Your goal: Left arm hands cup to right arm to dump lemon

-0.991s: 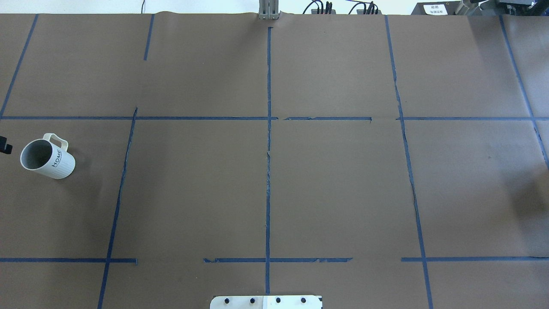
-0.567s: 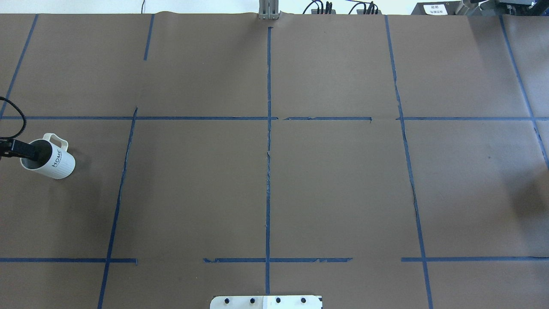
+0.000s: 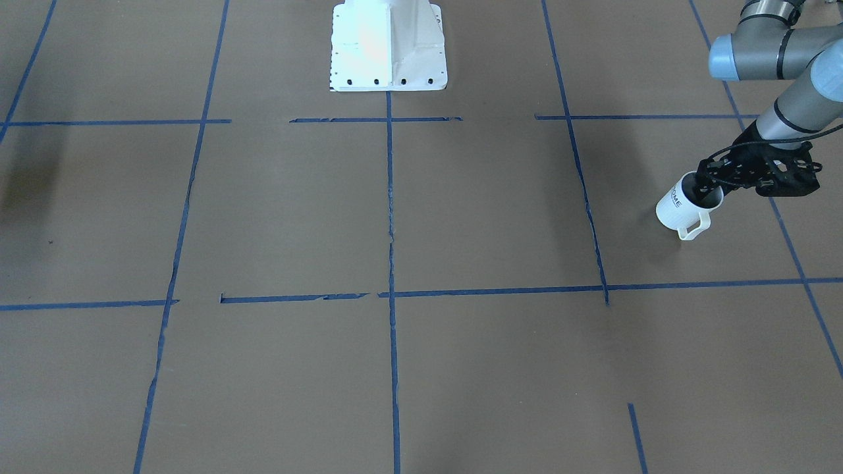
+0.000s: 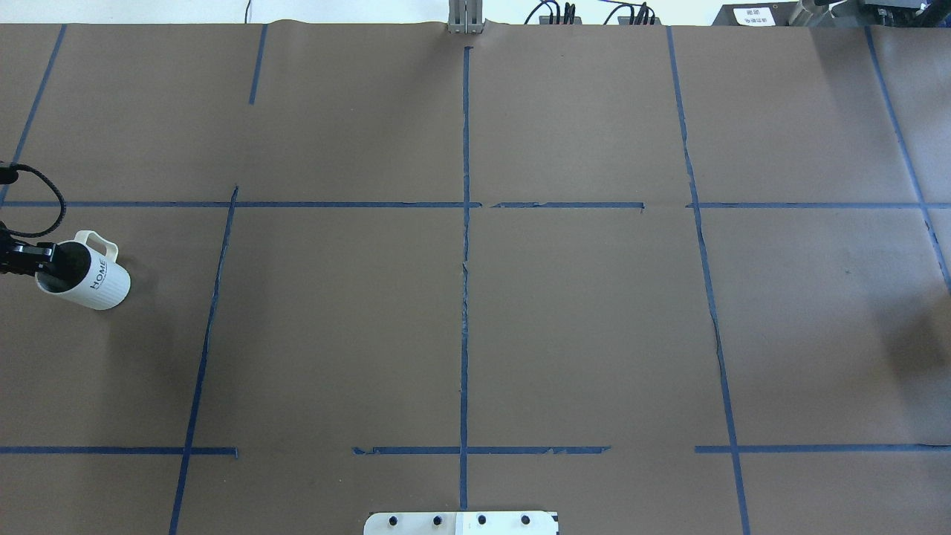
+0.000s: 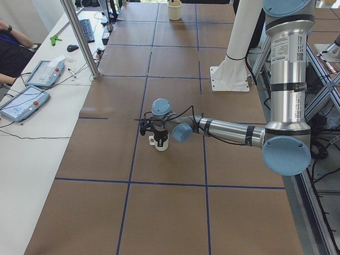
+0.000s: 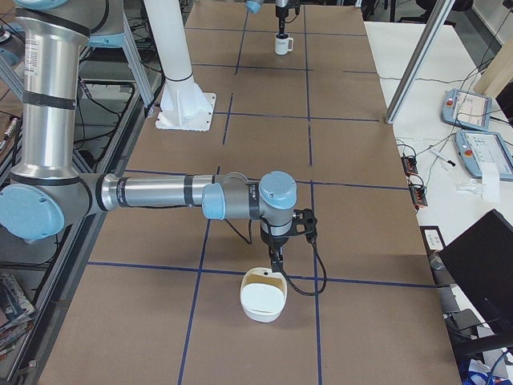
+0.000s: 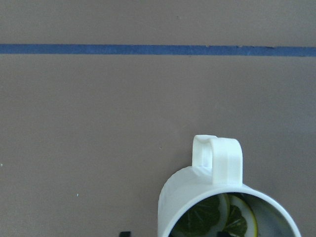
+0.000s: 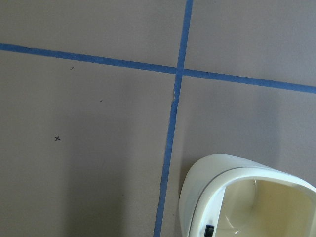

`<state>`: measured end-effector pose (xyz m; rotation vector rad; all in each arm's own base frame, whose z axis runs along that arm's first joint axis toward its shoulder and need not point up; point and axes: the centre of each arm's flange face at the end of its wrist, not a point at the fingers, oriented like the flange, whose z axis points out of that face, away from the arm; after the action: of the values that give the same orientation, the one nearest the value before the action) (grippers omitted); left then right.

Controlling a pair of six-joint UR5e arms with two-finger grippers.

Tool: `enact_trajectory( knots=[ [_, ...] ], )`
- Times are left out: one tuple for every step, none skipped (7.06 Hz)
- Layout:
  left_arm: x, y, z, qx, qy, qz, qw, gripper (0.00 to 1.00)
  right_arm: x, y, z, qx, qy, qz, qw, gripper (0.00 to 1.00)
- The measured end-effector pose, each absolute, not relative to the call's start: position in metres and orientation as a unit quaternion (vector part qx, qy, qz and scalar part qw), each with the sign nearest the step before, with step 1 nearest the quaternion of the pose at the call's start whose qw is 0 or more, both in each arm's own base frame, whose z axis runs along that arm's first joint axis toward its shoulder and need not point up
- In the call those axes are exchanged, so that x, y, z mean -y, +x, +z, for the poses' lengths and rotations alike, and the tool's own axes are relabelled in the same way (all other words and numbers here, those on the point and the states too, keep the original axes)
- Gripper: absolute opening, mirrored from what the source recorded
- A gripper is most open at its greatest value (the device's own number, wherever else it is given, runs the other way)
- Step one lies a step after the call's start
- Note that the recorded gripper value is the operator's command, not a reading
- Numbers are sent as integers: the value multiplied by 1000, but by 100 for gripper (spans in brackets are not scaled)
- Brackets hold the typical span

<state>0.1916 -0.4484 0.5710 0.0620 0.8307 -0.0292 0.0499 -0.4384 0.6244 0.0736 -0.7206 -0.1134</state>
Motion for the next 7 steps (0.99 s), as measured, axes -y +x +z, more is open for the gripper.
enact_trajectory(
  knots=[
    [447, 189, 570, -404, 31, -15, 914, 0, 438, 50, 625, 352, 36, -55, 934, 100],
    [447, 183, 570, -403, 33, -19, 914, 0, 438, 50, 624, 352, 36, -56, 934, 100],
    [449, 174, 569, -403, 37, -28, 914, 0, 439, 50, 623, 352, 38, -57, 933, 100],
    [453, 165, 563, -405, 44, -39, 912, 0, 440, 49, 620, 353, 44, -61, 933, 100],
    [458, 162, 548, -412, 47, -61, 908, 0, 443, 48, 614, 356, 64, -69, 930, 99],
    [463, 163, 531, -422, 44, -92, 901, 0, 445, 46, 609, 361, 94, -82, 924, 99],
    [470, 167, 513, -431, 41, -113, 894, 0, 447, 37, 603, 368, 122, -103, 916, 99]
  ],
)
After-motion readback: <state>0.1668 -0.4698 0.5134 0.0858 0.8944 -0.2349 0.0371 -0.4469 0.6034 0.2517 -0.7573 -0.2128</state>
